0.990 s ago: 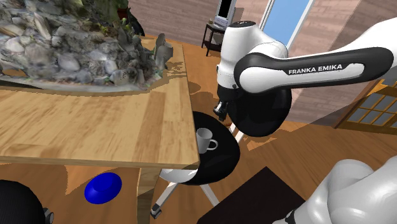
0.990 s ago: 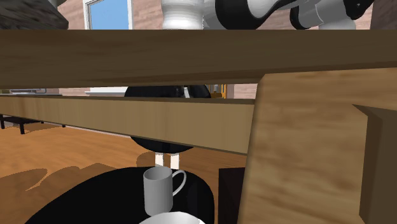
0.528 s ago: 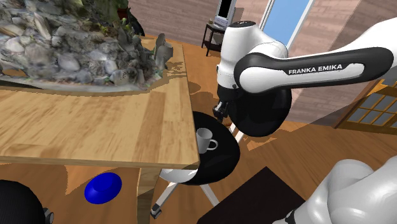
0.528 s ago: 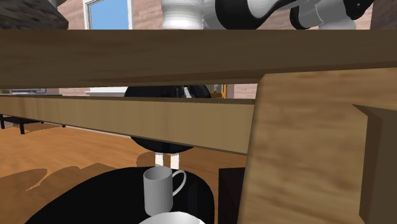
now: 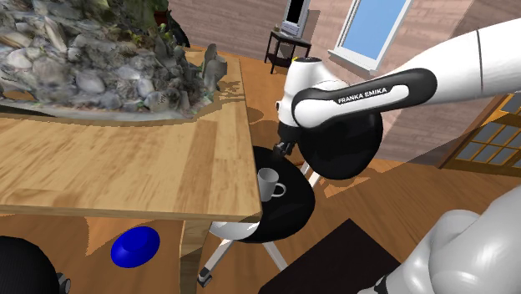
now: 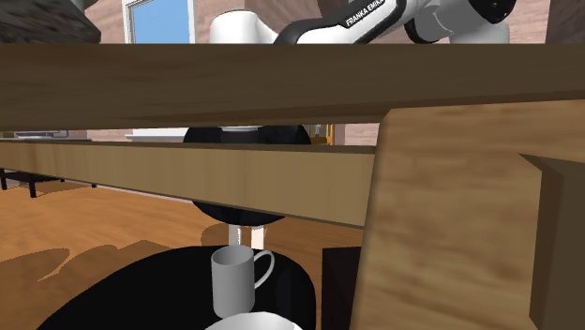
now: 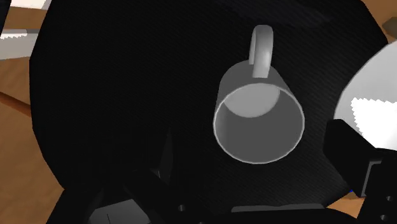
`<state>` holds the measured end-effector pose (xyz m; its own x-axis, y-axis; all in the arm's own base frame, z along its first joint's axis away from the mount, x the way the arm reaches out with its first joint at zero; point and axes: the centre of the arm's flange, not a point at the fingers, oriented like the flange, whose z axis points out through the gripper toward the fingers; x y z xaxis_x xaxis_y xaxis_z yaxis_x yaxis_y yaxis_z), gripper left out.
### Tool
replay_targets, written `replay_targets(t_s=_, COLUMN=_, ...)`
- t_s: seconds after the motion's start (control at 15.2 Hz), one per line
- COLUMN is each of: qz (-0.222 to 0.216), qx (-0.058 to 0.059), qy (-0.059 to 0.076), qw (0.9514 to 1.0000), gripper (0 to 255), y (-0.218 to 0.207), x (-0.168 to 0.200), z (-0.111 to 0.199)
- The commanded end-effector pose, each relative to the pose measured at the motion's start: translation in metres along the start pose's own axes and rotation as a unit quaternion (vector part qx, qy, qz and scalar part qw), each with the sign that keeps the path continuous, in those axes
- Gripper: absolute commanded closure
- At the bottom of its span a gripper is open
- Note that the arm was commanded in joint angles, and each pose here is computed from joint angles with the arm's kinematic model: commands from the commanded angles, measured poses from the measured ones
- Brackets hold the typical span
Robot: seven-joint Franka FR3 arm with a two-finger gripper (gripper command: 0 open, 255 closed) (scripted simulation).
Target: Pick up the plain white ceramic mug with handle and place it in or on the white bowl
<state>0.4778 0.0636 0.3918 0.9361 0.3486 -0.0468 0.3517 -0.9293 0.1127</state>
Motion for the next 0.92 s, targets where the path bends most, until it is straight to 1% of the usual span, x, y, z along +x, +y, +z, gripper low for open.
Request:
replay_targets(t_s=0.0, qz=-0.017, qx=0.019, qy=0.003, qw=0.9997, gripper=0, y=0.013, x=0.011, z=0.024)
replay_targets(t_s=0.2, qz=-0.041, qx=0.048, qy=0.005, qw=0.998, gripper=0, y=0.03, x=0.028, z=0.059)
replay_targets(t_s=0.26, qz=-0.047, qx=0.055, qy=0.006, qw=0.9974, gripper=0, y=0.034, x=0.032, z=0.067)
replay_targets(t_s=0.73, qz=-0.047, qx=0.055, qy=0.006, qw=0.9974, gripper=0, y=0.03, x=0.033, z=0.104)
replay_targets(t_s=0.86, qz=-0.047, qx=0.055, qy=0.006, qw=0.9974, gripper=0, y=0.029, x=0.033, z=0.107)
